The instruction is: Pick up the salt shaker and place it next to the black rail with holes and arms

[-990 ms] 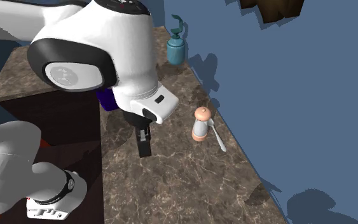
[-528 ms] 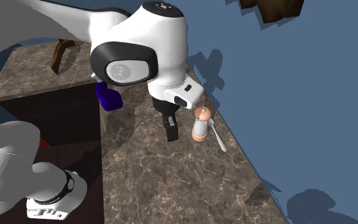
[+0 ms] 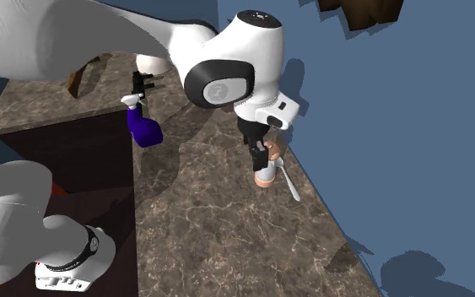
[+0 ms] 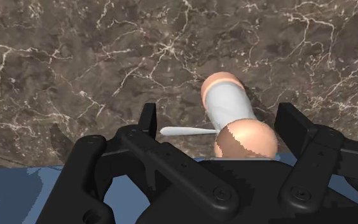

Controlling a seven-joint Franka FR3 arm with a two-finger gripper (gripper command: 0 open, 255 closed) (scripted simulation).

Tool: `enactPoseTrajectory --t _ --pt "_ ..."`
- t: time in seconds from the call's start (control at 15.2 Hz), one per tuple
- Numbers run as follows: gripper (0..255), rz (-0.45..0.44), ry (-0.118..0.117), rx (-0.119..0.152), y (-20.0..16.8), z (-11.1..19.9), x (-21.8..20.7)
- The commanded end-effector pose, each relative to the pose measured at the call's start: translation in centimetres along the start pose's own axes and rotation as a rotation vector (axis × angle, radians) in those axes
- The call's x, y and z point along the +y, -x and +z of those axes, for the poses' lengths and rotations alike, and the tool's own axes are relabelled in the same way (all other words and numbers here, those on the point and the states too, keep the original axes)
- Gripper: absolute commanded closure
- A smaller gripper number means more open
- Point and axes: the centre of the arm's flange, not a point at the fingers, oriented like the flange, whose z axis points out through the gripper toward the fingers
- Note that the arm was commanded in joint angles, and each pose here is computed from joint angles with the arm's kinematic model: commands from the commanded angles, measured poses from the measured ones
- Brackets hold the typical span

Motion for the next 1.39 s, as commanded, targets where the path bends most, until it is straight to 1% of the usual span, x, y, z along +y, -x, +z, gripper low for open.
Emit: enactPoseTrajectory --t 0.0,0.33,0.4,0.86,1.32 --pt "0 -0.003 -0.005 0.013 -2.6 0.6 -1.4" --pt "0 -0.012 -0.014 0.044 -7.8 2.0 -4.3" --pt "0 -0.012 -0.015 0.046 -8.2 2.1 -4.5" --pt "0 -0.012 -0.015 0.046 -8.3 6.1 -4.5" --pt "0 -0.012 -0.015 0.046 -8.3 6.1 -4.5"
